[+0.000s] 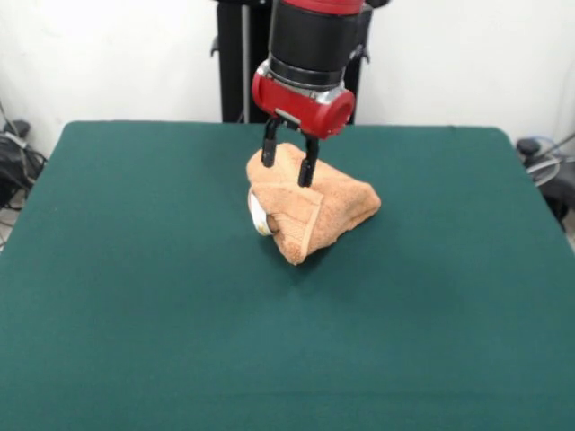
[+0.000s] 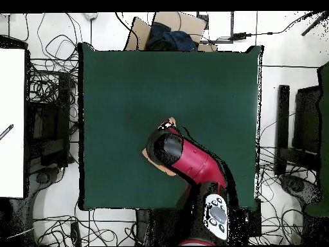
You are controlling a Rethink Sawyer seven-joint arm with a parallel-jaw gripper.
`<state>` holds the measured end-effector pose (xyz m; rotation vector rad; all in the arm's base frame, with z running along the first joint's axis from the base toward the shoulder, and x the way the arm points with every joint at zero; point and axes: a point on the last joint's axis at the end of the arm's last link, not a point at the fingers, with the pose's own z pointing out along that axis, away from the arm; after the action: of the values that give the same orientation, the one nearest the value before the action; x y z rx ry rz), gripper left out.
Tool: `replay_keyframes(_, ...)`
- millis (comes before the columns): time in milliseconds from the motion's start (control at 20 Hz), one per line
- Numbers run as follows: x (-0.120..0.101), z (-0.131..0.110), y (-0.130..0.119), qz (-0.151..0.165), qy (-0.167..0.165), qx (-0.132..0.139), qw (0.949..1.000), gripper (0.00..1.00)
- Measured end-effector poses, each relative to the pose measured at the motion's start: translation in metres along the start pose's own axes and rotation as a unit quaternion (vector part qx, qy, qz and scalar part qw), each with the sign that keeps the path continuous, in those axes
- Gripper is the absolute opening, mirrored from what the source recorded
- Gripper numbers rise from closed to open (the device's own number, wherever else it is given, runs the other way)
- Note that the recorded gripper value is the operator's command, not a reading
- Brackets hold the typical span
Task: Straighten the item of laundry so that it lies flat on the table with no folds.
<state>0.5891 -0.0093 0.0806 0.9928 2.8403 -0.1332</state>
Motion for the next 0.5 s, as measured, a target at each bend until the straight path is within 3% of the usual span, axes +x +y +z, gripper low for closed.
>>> replay_keyframes(500, -0.005, -0.016, -0.005, 0.001, -0.001, 0.007, 1.0000, 1.00)
